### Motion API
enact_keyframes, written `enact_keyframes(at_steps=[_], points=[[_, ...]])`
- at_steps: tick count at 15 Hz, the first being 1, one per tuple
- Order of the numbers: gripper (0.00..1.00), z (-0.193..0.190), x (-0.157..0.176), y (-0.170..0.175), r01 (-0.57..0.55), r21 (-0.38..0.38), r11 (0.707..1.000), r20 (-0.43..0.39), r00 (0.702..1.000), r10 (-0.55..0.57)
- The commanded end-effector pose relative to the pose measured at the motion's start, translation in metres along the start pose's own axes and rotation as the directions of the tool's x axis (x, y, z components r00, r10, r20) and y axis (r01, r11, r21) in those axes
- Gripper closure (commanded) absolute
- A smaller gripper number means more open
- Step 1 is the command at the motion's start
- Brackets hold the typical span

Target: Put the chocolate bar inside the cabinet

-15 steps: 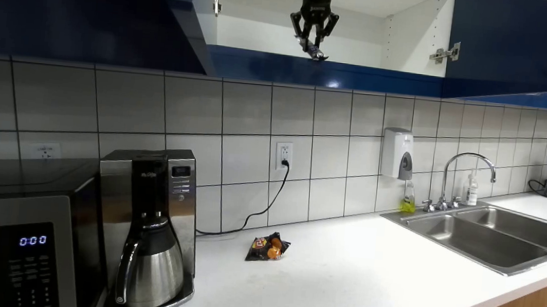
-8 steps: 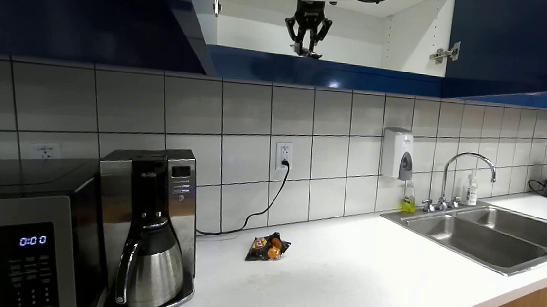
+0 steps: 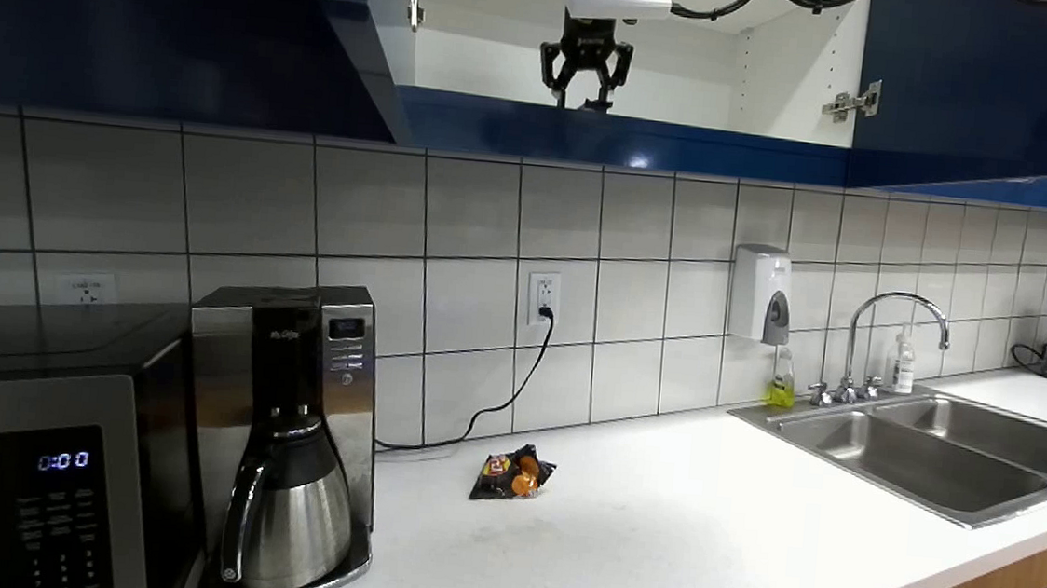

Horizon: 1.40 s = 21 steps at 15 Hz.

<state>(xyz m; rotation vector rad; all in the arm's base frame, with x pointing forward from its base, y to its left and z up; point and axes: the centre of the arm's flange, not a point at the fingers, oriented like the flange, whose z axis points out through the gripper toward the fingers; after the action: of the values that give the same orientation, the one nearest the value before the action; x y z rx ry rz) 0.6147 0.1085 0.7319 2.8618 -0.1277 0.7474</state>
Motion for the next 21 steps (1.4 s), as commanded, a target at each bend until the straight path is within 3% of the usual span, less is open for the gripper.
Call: enact_keyframes(at_steps=[1,21], points=[[0.0,-0.012,0.007,0.0,-0.027,-0.019,0.999,0.013,1.0,0.027],[0.0,-0.051,-0.042,0.031,-0.049,0.017,0.999,0.029,0.998,0.048]])
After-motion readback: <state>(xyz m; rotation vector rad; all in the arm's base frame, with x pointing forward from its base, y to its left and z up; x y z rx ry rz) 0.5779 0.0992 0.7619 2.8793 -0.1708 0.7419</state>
